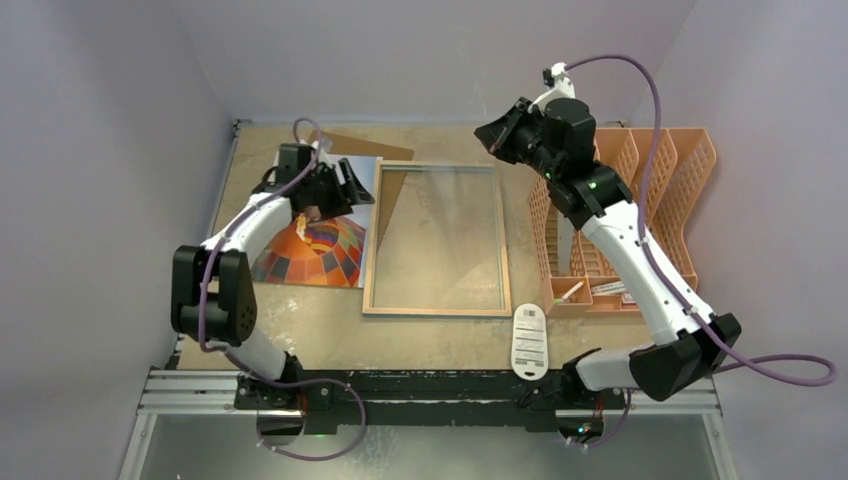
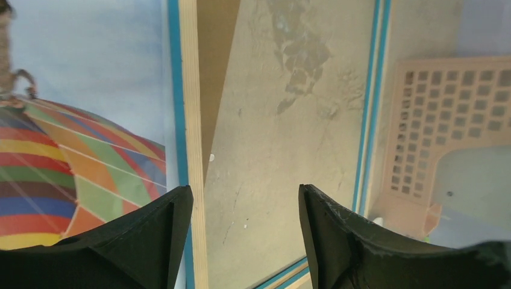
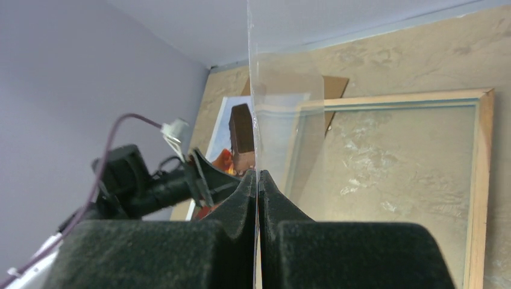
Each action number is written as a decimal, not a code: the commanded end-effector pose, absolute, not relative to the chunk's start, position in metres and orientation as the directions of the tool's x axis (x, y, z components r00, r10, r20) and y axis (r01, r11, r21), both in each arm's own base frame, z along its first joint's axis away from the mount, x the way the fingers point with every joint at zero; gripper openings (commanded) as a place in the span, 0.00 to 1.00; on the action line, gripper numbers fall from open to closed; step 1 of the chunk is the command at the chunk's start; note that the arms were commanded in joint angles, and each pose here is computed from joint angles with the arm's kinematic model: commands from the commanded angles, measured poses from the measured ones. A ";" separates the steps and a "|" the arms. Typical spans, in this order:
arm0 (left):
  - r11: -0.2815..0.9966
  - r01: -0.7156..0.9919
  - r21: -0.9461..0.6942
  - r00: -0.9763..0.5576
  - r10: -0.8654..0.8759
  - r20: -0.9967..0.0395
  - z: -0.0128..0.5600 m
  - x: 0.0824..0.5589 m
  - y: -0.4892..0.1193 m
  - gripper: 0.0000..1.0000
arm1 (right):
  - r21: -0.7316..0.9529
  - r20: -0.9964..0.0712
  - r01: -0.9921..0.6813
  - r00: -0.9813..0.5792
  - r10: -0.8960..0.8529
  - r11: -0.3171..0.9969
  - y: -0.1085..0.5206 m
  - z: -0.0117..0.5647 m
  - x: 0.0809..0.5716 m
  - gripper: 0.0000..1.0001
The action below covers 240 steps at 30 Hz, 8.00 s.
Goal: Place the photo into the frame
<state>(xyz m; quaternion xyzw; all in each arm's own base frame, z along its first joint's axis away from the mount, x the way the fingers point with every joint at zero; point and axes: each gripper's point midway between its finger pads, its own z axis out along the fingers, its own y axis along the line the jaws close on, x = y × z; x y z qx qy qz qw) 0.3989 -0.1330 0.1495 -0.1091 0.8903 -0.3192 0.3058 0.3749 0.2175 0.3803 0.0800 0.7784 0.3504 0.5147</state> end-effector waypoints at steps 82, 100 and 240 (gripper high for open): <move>0.849 -0.207 -0.487 -0.823 -0.420 -0.383 0.045 0.412 -0.079 0.17 | 0.860 -0.478 -0.082 -0.475 0.739 0.504 0.323 0.309 0.400 0.00; 0.847 -0.215 -0.486 -0.843 -0.412 -0.345 0.032 0.407 -0.082 0.13 | 0.824 -0.556 -0.164 -0.418 0.718 0.542 0.331 0.304 0.420 0.00; 0.857 -0.223 -0.464 -0.858 -0.399 -0.324 0.023 0.401 -0.080 0.10 | 0.841 -0.417 0.016 -0.620 0.665 0.541 0.343 0.293 0.399 0.06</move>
